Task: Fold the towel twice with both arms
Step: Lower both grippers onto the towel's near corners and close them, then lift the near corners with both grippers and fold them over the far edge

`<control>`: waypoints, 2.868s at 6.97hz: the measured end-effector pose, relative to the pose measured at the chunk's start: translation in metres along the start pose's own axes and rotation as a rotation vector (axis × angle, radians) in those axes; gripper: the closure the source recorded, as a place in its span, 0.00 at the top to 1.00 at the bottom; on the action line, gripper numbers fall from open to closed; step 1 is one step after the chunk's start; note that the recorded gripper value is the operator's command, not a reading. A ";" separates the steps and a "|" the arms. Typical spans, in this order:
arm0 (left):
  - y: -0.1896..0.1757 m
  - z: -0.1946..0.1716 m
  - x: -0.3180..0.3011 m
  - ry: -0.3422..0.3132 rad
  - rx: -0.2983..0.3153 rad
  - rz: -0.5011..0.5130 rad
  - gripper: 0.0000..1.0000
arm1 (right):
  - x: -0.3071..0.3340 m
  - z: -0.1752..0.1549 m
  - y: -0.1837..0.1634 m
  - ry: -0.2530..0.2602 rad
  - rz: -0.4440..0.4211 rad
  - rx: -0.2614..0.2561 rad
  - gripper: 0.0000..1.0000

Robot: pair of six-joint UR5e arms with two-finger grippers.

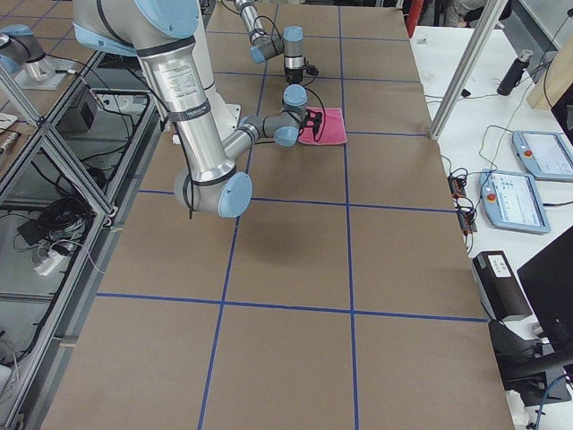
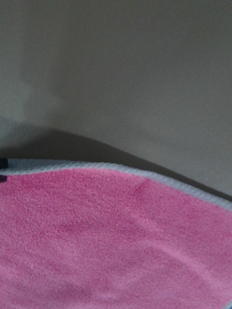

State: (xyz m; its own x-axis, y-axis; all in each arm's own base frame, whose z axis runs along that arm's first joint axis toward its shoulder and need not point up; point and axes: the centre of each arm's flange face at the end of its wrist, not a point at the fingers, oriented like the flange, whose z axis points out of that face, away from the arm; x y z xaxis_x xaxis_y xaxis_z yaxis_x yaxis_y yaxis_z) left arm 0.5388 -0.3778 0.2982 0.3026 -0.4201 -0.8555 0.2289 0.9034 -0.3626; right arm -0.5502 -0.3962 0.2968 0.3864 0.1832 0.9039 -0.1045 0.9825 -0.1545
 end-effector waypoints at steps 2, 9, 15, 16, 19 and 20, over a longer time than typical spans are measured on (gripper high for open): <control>0.001 -0.002 0.001 0.004 -0.001 0.001 0.00 | -0.002 -0.005 0.001 -0.011 -0.005 -0.003 0.00; -0.034 -0.025 0.010 0.030 0.046 -0.009 0.00 | 0.001 -0.030 -0.030 -0.025 0.021 0.044 0.00; -0.107 -0.026 0.054 0.034 0.116 -0.057 0.00 | -0.043 -0.035 -0.096 -0.035 0.050 0.123 0.00; -0.119 -0.029 0.053 0.030 0.132 -0.063 0.00 | -0.045 -0.038 -0.111 -0.031 0.059 0.143 0.00; -0.149 -0.034 0.047 0.015 0.169 -0.059 0.00 | -0.054 -0.037 -0.151 -0.010 0.088 0.185 0.00; -0.151 -0.033 0.047 0.011 0.171 -0.060 0.00 | -0.061 -0.034 -0.157 -0.006 0.090 0.192 0.00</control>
State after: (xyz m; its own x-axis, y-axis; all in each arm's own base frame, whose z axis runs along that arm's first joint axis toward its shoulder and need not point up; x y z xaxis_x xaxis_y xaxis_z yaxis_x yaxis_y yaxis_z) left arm 0.4879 -0.5312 0.3004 0.2734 -0.4708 -0.8388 0.4005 0.8486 -0.3457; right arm -0.5260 -0.5601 0.2521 0.3619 0.2693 0.8925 -0.3118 0.9372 -0.1564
